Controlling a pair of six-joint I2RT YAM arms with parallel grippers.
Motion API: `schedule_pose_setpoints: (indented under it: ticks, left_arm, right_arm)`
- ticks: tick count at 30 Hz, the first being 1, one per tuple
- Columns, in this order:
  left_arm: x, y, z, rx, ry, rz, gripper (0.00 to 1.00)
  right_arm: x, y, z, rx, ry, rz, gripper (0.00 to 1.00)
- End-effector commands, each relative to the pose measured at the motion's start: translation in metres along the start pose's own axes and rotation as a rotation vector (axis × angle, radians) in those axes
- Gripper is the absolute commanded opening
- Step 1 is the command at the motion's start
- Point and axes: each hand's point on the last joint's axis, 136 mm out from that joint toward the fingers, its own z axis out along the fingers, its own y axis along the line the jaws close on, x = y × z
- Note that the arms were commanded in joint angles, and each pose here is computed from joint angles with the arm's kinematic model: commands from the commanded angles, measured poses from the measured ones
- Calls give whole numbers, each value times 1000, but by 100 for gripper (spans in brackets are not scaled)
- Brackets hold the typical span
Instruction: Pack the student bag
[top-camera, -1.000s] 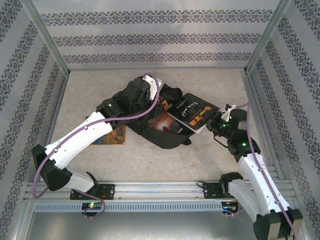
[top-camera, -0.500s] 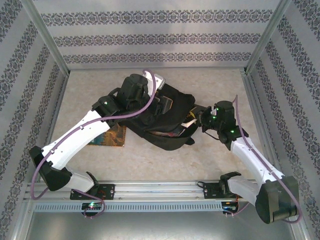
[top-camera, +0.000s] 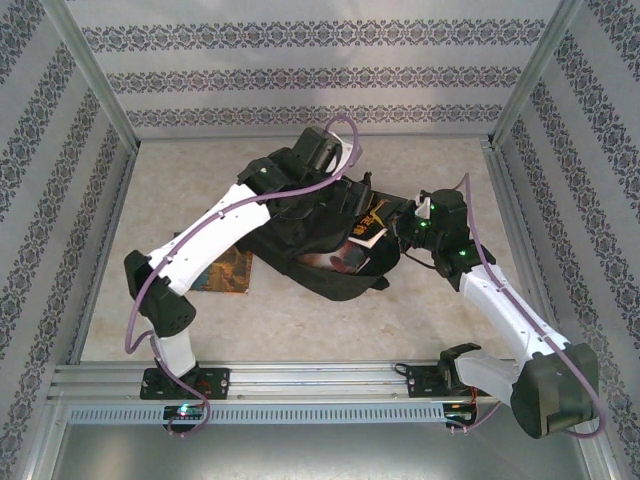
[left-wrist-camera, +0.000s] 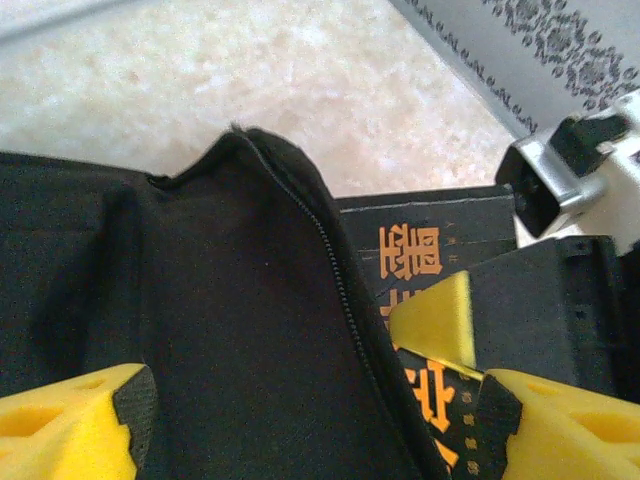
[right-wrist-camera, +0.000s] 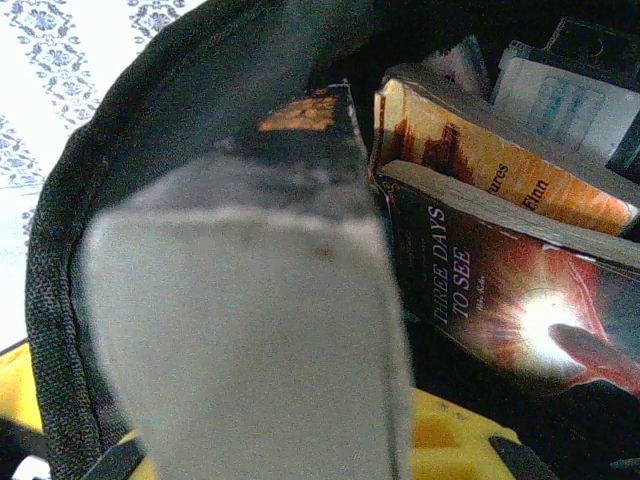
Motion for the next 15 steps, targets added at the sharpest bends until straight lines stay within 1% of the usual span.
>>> schedule_pose_setpoints:
  ticks: [1,3,5,9,11,13,15]
  left_arm:
    - [-10,-5,-5,30,6,-64,83]
    - [-12,-7,3,40,29,-75,79]
    - [-13,-11,8,58,34,-91,72]
    - [-4,-17,21,100,90,-115,46]
    - [1,-22,26,133,115,-135,38]
    - [5,-22,31,139,136,-150,36]
    - [10,-19,34,122,154,-154,39]
  right_arm:
    - [13,65,-11,-192,48,-161,0]
    - [14,66,-11,-190,50,-171,0]
    - [13,64,-11,-186,48,-170,0]
    - [14,65,-12,-189,43,-179,0]
    - [13,64,-13,-183,37,-183,0]
    - [12,63,-14,-181,32,-191,0]
    - [12,62,-15,-181,26,-192,0]
